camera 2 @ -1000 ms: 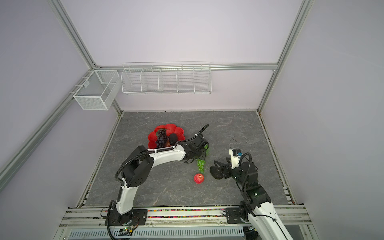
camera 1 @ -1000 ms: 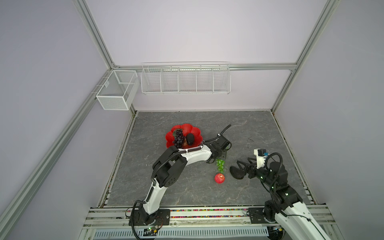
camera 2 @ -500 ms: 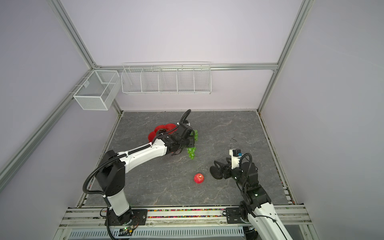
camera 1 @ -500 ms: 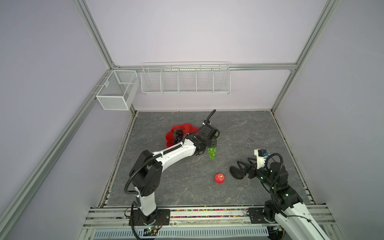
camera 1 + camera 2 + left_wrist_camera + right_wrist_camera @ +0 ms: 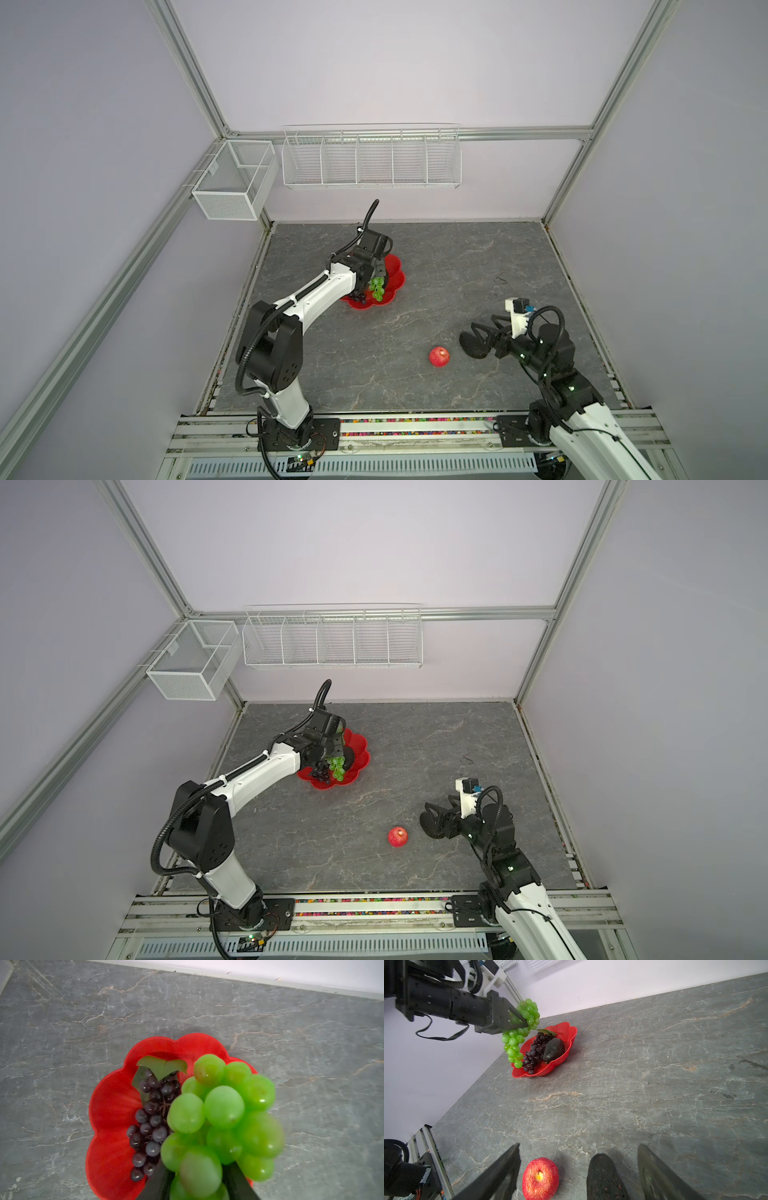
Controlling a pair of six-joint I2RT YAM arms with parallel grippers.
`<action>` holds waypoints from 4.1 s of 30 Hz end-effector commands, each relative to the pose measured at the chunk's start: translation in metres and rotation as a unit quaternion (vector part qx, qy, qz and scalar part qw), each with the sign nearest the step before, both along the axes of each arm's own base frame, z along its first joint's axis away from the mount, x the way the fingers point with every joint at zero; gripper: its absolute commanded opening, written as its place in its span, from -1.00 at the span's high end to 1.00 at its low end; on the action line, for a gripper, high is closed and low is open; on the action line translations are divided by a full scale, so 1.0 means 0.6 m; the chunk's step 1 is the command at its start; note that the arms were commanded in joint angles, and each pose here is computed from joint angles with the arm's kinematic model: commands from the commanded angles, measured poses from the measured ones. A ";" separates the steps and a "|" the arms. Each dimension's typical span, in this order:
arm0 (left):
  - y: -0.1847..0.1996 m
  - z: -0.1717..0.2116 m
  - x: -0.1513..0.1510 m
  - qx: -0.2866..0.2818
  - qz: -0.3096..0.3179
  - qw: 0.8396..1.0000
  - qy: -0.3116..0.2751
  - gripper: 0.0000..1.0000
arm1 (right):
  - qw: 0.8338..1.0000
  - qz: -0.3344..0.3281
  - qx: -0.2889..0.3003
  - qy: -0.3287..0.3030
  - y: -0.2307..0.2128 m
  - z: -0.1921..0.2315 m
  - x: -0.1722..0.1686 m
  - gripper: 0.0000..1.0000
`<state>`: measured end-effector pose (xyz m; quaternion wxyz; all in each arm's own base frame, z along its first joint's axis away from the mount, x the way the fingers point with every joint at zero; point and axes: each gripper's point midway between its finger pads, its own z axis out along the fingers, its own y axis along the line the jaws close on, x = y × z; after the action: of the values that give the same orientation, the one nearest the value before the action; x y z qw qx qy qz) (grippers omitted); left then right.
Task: Place and organize the fake fruits in the fruit bowl
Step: 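Carry the green grapes with the left gripper into the red bowl and release, then move the left gripper across to the red apple and grasp it, then carry the red apple with the left gripper into the red bowl and release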
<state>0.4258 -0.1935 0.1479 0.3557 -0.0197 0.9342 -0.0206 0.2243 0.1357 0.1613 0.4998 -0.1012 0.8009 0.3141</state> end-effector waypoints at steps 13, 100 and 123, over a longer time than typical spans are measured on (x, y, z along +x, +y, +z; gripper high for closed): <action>0.030 -0.090 0.043 0.092 0.015 0.993 0.068 0.32 | 1.000 0.021 -0.008 -0.007 0.013 -0.008 -0.001 -0.77; -0.305 -0.143 -0.424 -0.031 -0.257 0.965 0.040 0.02 | 0.999 0.001 -0.034 0.018 0.005 -0.024 0.001 -0.78; 0.014 -0.029 -0.139 -0.007 -0.016 1.000 0.002 0.08 | 0.984 0.176 -0.006 -0.019 0.124 -0.001 -0.041 -0.77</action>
<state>0.3373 -0.1941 0.1330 0.3701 -0.0162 0.9275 -0.0498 0.2007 0.2013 0.1514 0.4422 -0.2251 0.7805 0.3802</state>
